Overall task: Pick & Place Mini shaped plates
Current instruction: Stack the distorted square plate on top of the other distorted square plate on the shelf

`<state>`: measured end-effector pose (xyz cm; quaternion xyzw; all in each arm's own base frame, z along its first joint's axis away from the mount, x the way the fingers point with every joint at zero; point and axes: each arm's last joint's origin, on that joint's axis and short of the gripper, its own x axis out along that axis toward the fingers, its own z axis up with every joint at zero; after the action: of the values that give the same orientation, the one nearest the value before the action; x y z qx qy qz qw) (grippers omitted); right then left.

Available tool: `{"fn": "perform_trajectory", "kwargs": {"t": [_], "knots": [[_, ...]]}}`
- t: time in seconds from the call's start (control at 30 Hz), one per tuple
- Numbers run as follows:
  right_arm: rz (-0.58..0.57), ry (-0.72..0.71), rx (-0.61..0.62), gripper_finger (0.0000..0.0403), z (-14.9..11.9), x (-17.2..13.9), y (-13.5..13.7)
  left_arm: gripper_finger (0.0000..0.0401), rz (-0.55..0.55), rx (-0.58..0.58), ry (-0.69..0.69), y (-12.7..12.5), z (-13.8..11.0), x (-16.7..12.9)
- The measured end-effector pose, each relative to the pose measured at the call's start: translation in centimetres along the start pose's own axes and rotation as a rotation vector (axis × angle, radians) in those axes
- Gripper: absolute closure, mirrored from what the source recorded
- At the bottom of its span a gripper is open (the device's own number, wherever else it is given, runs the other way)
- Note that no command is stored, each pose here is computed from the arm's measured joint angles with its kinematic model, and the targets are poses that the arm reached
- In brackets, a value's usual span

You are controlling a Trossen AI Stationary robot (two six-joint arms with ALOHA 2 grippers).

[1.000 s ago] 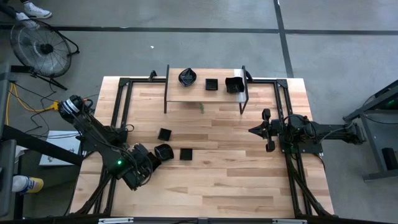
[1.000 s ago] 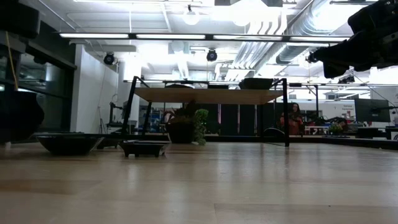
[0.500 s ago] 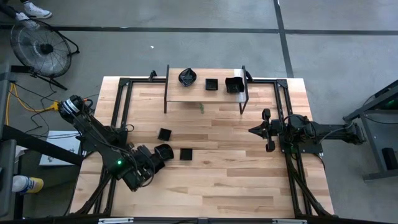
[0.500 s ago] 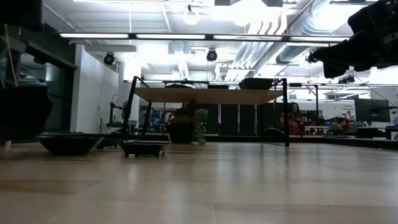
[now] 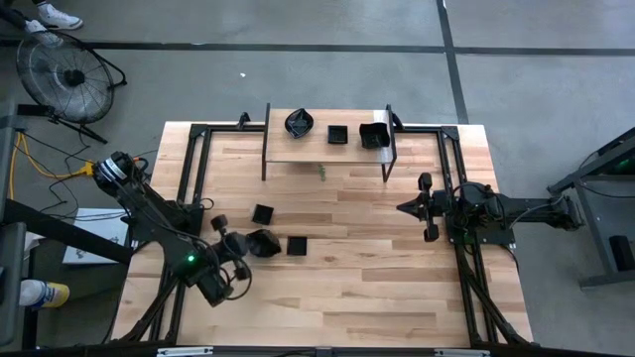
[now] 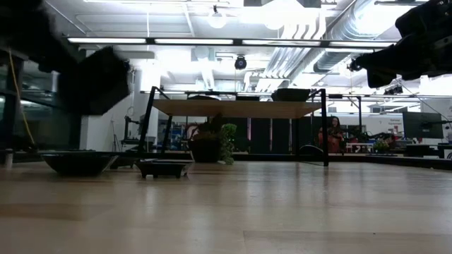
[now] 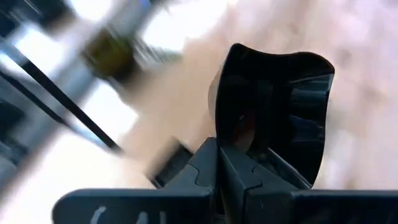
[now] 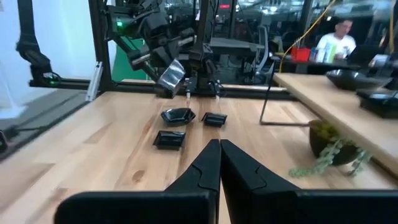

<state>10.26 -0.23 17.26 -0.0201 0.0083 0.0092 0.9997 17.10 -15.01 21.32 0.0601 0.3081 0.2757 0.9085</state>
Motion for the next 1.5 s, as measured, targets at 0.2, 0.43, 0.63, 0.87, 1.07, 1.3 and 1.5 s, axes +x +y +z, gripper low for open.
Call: {"fn": "perform_trajectory", "kwargs": {"t": [0.2, 0.43, 0.63, 0.87, 1.07, 1.3, 1.5], "knots": [[-0.03, -0.089, -0.11, 0.0394, 0.9, 0.0, -0.1, 0.0401, 0.218, 0.102, -0.154, 2.0, 2.3, 2.1], [-0.19, -0.232, -0.106, 0.0399, 1.7, -0.1, -0.6, 0.0401, 0.386, 0.211, -0.172, 4.1, 5.1, 4.3], [-0.379, -0.208, -0.088, 0.04, 1.7, 0.1, -1.1, 0.0401, 0.443, 0.297, -0.146, 5.0, 8.0, 6.4], [-0.362, -0.21, -0.164, 0.0397, 1.9, 0.5, -1.1, 0.0401, 0.231, 0.385, -0.262, 6.7, 12.7, 9.2], [-0.382, -0.213, -0.162, 0.0397, 2.0, 1.1, -1.1, 0.0401, 0.166, 0.415, -0.407, 9.3, 14.8, 11.1], [-0.397, -0.154, -0.225, 0.0392, 3.0, 2.8, -1.3, 0.0401, 0.142, 0.487, -0.582, 11.5, 16.4, 12.6], [-0.403, -0.139, -0.273, 0.0376, 5.1, 5.2, -1.6, 0.0401, 0.245, 0.536, -0.749, 12.9, 17.5, 14.5]]}}
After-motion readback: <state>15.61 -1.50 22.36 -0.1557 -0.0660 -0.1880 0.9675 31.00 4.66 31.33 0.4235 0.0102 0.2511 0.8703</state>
